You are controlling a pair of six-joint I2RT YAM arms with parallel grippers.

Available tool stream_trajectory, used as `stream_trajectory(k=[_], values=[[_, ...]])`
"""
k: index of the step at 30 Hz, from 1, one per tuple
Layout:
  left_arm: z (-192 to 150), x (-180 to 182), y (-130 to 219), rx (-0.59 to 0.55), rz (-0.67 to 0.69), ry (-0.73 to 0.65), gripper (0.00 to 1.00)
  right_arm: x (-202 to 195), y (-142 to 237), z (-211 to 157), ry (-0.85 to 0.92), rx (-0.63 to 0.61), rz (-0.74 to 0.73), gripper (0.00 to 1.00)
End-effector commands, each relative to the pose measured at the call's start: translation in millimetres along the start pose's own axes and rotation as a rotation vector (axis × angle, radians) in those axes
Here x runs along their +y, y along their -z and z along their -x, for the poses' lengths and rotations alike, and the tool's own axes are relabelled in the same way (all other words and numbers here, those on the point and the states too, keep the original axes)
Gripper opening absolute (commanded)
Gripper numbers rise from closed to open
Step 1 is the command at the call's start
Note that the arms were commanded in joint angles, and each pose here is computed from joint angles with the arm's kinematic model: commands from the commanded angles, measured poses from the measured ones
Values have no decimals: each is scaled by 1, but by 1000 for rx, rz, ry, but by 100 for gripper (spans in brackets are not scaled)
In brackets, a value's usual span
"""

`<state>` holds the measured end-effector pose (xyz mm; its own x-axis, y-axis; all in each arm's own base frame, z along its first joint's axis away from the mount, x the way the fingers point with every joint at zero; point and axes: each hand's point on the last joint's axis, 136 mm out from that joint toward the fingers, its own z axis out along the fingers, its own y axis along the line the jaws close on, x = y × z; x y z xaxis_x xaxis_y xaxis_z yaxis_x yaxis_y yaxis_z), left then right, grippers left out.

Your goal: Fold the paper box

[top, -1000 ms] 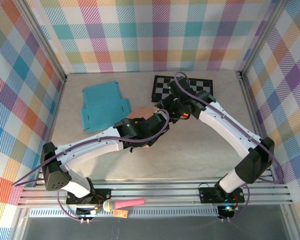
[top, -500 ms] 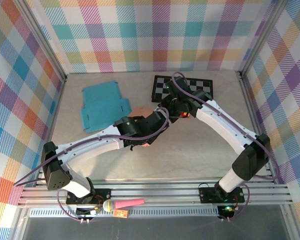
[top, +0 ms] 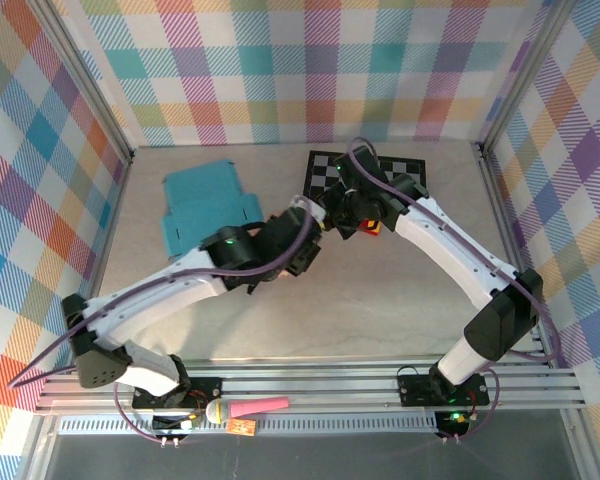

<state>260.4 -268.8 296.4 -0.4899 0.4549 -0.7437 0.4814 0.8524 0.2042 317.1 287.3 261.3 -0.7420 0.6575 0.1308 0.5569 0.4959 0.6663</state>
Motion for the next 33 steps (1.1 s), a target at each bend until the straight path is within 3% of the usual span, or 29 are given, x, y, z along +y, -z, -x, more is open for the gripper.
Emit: stream_trajectory(k=[1,7,13,21,28,33], values=[[46,39,50,-194,-48,287,75,31,24,7,32,-15,119,0],[54,80,70,-253,-118,553,77,53,45,15,45,-29,204,0],[35,100,51,-175,-127,705,75,65,78,13,50,-55,250,0],[16,100,21,-36,-199,826,69,39,116,13,-8,-139,219,0],[-9,82,-7,115,-260,829,66,23,63,20,-62,-97,180,0],[-27,76,-6,150,-274,767,66,31,35,30,-34,-106,148,0]])
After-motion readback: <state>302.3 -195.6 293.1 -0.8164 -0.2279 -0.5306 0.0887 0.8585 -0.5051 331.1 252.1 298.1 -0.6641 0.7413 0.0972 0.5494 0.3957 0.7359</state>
